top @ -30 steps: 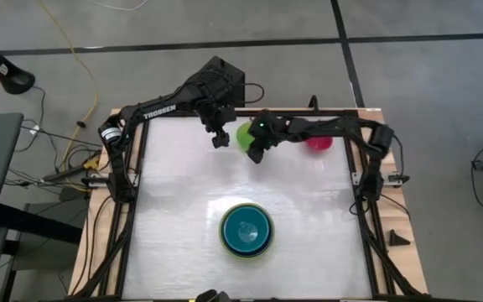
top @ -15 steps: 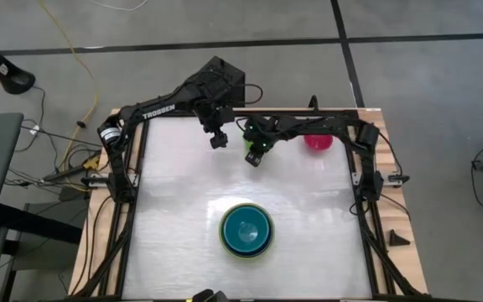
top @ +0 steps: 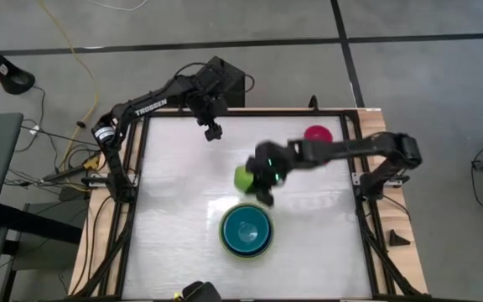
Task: Nest bowls inside each other
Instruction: Stack the light green bowl on top of the dark blue bowl, then stack the red bowl on top of the light green bowl
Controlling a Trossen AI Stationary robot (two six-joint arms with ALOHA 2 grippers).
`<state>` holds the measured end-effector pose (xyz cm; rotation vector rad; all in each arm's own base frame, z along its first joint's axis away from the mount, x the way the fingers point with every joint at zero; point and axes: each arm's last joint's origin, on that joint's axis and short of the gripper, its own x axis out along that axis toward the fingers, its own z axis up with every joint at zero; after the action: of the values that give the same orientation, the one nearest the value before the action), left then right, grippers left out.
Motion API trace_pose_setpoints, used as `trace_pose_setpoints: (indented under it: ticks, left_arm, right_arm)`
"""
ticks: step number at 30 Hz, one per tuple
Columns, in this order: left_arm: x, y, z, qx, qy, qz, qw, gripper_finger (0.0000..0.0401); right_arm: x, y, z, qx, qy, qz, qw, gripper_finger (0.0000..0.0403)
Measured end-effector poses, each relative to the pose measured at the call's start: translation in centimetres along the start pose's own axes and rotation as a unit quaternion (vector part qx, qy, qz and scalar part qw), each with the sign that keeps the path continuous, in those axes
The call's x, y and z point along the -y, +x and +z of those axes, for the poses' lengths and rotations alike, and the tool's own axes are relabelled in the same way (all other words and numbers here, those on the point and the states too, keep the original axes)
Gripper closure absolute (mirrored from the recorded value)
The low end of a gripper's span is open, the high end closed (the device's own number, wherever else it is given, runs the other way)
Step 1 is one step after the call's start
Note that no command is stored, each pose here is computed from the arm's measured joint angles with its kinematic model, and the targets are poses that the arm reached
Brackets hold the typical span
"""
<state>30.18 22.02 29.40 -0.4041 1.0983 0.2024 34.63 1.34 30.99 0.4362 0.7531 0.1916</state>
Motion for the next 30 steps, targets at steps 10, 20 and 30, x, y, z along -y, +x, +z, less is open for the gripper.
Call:
trace_pose_setpoints:
  ticks: [10,20,30]
  left_arm:
    - [-0.3,-0.1,-0.1,0.000,-0.010,0.000,1.000,0.0108]
    - [-0.1,-0.1,-0.1,-0.001,-0.035,-0.014,0.999,0.0108]
    - [0.5,0.1,0.0,-0.004,-0.031,-0.018,0.999,0.0108]
  right_arm:
    - [-6.4,7.5,-5.0,-0.082,0.000,0.029,0.996,0.0378]
    - [-5.8,12.6,-7.7,-0.123,0.043,-0.007,0.991,0.0280]
    - [-6.3,7.5,-4.3,-0.017,0.059,-0.029,0.998,0.0079]
